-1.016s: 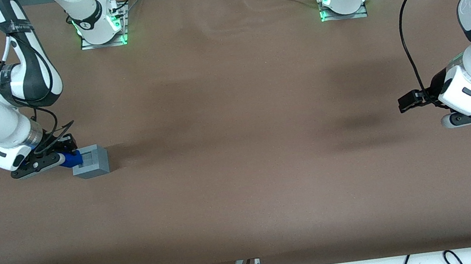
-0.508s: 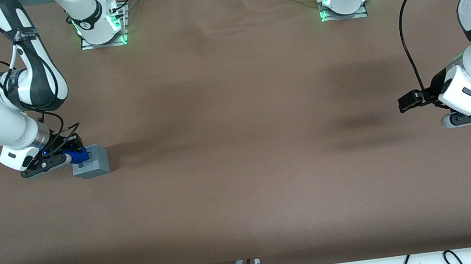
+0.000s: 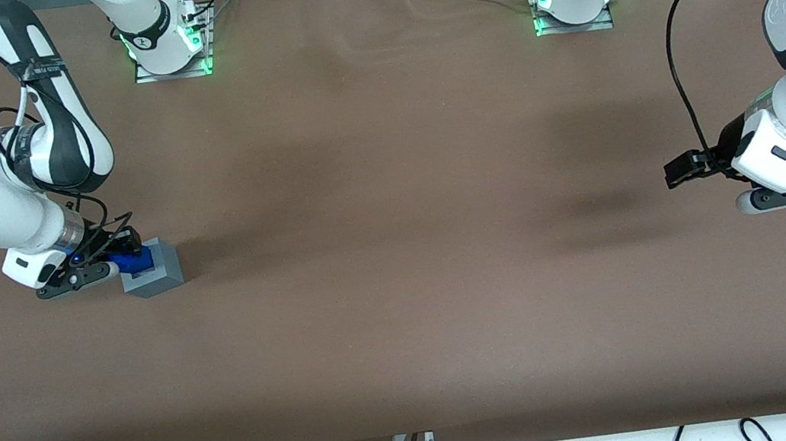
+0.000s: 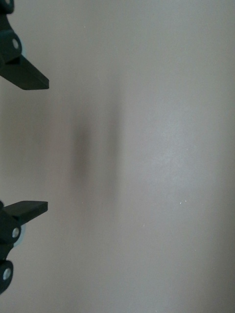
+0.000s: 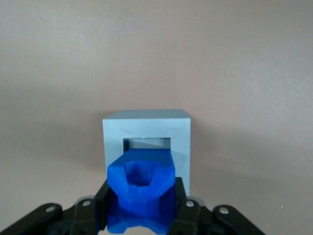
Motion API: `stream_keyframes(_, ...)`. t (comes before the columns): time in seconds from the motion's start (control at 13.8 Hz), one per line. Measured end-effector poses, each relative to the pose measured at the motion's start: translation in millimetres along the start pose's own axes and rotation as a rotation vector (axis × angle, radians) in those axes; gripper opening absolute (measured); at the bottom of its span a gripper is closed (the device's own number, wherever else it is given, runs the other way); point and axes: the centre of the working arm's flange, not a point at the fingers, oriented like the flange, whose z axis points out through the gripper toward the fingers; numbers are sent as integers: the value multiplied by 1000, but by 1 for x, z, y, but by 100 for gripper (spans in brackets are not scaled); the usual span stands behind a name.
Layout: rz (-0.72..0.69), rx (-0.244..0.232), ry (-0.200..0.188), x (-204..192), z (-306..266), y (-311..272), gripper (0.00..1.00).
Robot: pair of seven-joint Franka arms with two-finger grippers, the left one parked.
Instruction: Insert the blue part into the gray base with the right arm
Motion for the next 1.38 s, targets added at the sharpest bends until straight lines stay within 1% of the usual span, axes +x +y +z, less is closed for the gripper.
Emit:
stream_keyframes(0.36,2,-1,5,4,1,0,51)
stream_keyframes(0.65,5,-11,23,9,8,1,51)
stream_keyframes(0.94,22,-1,32,10,9,3,51)
stream_keyframes(1.02,26,0,37,11,9,3,53)
stream_keyframes(1.09,31,-2,45,13,11,4,60)
stream_keyframes(1.23,41,-5,56,22,4,1,81)
stream_keyframes(1.38,48,12,43,34,-23,-3,99)
